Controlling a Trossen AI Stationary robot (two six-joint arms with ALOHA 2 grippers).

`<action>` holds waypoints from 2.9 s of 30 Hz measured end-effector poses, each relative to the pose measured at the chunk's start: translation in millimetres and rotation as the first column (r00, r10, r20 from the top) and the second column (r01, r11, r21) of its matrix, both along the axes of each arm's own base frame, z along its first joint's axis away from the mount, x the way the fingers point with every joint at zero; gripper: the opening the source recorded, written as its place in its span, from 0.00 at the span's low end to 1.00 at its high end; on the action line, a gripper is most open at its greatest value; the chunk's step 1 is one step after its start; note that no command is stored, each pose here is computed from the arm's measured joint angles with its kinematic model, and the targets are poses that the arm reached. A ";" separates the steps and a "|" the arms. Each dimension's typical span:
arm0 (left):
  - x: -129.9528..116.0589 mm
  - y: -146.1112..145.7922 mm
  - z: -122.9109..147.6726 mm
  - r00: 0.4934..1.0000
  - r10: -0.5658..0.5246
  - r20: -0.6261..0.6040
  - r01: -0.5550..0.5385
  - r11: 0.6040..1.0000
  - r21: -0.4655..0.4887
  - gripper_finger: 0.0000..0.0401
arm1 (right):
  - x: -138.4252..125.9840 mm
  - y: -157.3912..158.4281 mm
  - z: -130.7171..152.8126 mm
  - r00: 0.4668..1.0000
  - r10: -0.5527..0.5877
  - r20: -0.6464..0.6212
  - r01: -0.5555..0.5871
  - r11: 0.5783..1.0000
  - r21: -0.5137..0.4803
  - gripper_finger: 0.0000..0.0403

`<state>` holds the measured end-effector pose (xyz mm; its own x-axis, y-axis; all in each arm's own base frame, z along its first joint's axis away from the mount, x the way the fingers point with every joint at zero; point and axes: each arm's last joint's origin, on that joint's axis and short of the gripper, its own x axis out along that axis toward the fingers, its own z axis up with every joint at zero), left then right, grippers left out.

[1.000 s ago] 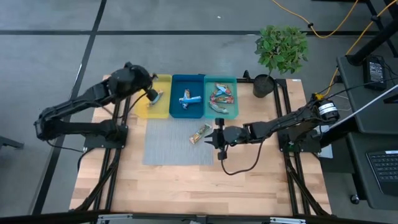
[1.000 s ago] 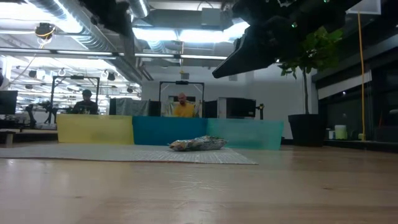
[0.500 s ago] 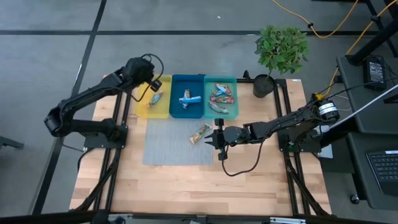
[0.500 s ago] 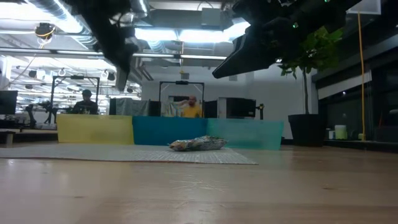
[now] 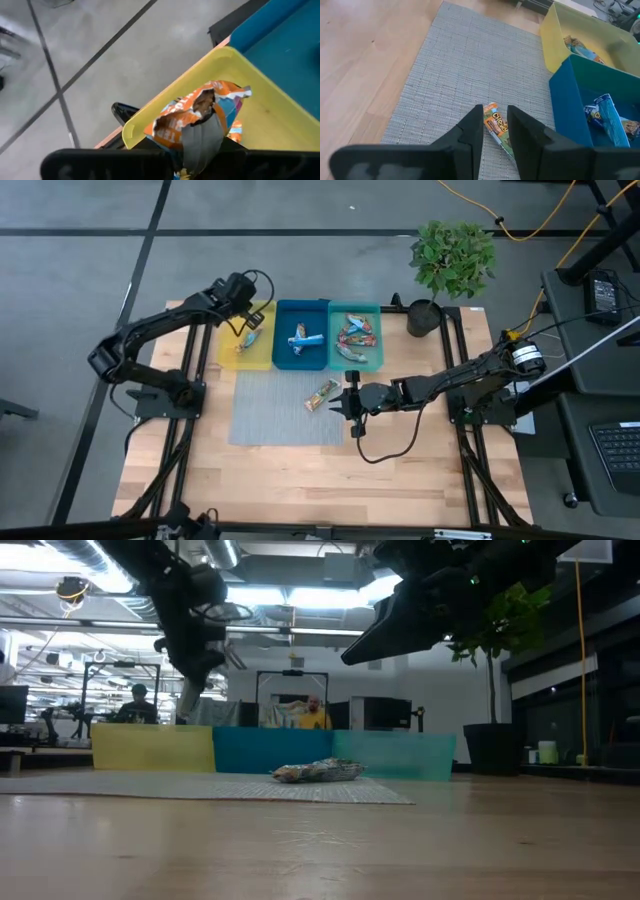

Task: Pick and place Granola Bars by type
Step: Put the bottom orange granola bar into the yellow bin, then put the orange granola bar into the yellow bin

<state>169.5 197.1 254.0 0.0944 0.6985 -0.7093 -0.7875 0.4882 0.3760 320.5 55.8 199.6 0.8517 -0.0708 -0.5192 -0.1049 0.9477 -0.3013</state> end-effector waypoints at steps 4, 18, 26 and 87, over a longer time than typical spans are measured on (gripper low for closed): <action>4.6 5.2 -11.5 0.999 0.006 -0.039 -0.007 1.000 -0.029 0.03 | 0.0 0.0 0.0 1.000 -0.001 0.000 0.001 1.000 0.001 0.22; 16.4 20.4 -63.0 0.970 0.022 -0.241 -0.059 0.987 -0.148 0.02 | -0.1 0.0 -0.1 1.000 -0.001 -0.001 0.001 1.000 0.003 0.22; 18.8 23.0 -73.2 0.964 0.017 -0.267 -0.065 0.983 -0.170 0.06 | 0.0 0.0 -0.2 1.000 -0.001 -0.001 0.001 1.000 0.003 0.22; 14.8 -123.8 128.9 0.784 -0.462 0.416 0.392 0.886 0.247 0.39 | 36.1 -74.7 -37.5 0.947 0.078 -0.310 -0.117 0.987 -0.109 0.75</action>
